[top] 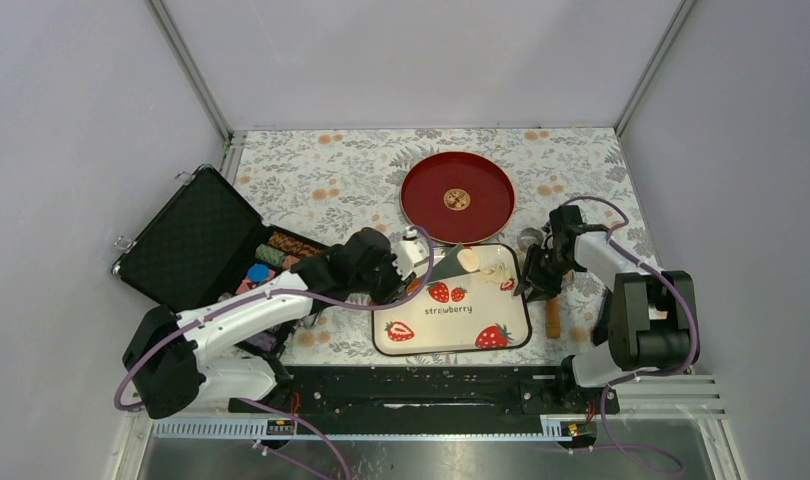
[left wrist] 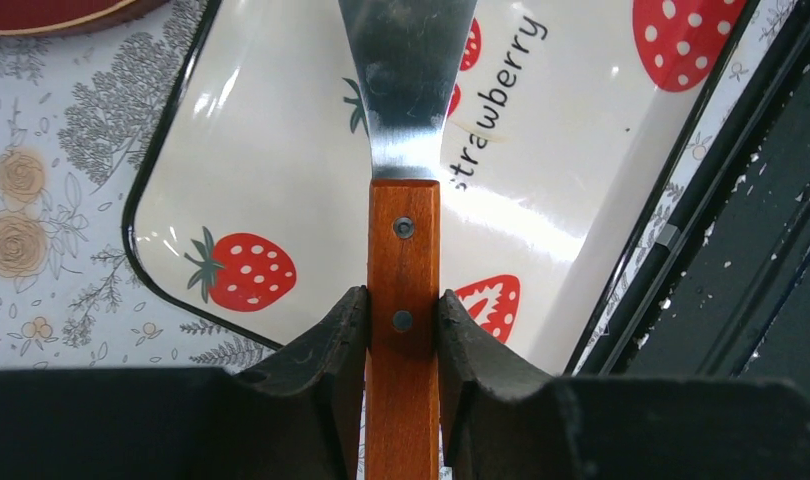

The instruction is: Roll out the dumpling wrappers from the dough

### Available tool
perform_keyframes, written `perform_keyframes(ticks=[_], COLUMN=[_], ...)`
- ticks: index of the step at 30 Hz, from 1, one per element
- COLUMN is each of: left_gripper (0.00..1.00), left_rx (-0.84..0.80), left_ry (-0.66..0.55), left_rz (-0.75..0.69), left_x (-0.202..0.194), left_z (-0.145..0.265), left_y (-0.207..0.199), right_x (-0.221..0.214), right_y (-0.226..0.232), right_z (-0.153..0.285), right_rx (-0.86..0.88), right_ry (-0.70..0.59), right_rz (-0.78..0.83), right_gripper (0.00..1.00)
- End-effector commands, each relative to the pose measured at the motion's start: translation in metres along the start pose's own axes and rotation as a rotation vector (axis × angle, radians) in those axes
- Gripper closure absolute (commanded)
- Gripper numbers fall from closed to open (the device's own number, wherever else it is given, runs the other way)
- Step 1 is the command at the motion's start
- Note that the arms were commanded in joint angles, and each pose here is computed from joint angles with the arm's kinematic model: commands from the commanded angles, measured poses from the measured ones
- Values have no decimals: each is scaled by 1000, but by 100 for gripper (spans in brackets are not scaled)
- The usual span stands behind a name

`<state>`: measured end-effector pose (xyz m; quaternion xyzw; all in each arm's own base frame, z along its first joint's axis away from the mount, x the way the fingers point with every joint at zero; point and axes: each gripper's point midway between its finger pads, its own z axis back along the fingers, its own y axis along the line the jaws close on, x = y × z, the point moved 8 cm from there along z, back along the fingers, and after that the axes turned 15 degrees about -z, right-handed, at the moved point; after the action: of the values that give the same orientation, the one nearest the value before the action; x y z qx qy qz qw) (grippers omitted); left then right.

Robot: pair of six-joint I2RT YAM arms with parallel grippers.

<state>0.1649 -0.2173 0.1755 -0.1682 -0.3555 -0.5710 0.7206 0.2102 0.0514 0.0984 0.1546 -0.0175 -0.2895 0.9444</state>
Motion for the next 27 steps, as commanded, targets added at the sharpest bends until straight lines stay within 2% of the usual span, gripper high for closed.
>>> perform_keyframes(ticks=[1,10,15,19,27], left_gripper=[100,100,100,100,100], left_rx=[53,99,137,164,227], left_ry=[-134,-156,-171,-180,-188], left_rz=[27,97,129,139,191], left_x=[22,38,48,56,70], left_z=[9,14,14,12,3], left_y=[13,34,49,61,91], right_x=[-3,-5,-8,-10,-9], right_y=[6,23,43,71,144], right_z=[15,46,63,74,107], right_rx=[33,133,198,247,394], right_ry=[-27,-72,-84,-84,-107], right_rz=[2,30,73,137,255], right_gripper=[55,61,70,80,90])
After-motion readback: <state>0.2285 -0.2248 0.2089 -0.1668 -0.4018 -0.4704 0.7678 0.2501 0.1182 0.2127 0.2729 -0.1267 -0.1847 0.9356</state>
